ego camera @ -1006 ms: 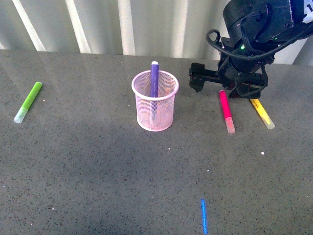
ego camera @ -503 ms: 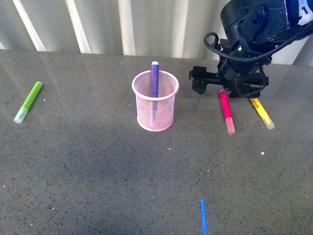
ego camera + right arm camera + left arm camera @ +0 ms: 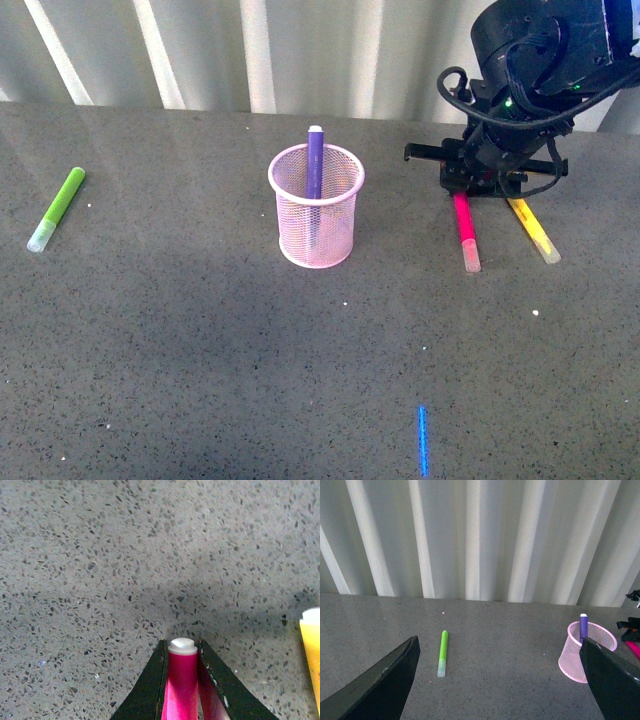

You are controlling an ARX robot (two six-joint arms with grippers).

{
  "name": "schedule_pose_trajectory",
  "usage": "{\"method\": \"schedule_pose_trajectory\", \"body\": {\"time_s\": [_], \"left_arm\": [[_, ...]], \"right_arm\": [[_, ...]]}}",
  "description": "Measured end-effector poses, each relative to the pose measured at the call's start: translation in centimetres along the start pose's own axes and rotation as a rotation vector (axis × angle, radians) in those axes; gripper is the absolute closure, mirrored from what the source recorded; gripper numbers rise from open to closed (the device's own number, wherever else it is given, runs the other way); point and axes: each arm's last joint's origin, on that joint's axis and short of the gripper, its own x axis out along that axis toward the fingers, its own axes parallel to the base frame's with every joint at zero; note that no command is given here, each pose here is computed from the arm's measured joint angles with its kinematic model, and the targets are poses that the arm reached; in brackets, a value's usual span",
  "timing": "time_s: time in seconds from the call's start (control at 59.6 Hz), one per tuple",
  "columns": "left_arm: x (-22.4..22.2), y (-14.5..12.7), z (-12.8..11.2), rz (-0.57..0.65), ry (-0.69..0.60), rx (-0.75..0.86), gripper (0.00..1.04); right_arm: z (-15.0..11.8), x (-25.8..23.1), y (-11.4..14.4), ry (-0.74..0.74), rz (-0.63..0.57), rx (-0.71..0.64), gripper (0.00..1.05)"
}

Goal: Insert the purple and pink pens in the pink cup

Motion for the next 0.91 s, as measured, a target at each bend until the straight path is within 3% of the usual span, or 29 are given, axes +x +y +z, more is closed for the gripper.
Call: {"method": "schedule_pose_trajectory", "body": {"time_s": [0.335,0.52,0.755,0.905], "left_arm": [[0.0,0.0,0.0,0.000,0.000,0.000,0.07],[0.0,0.0,0.0,0.000,0.000,0.000,0.07],[0.0,0.0,0.0,0.000,0.000,0.000,0.07],[0.0,0.0,0.0,0.000,0.000,0.000,0.07]], "right_arm": [[-1.0,-0.8,0.6,-0.146,0.163,-0.167,0.93],[0.1,-3.5,2.4,-0.308,0.242,-0.283,0.93],[2.5,-8.1,5.0,-0.436,0.325,-0.322,0.93],[2.2,-10.1,6.5,-0.545,0.377,-0.358,0.93]]}}
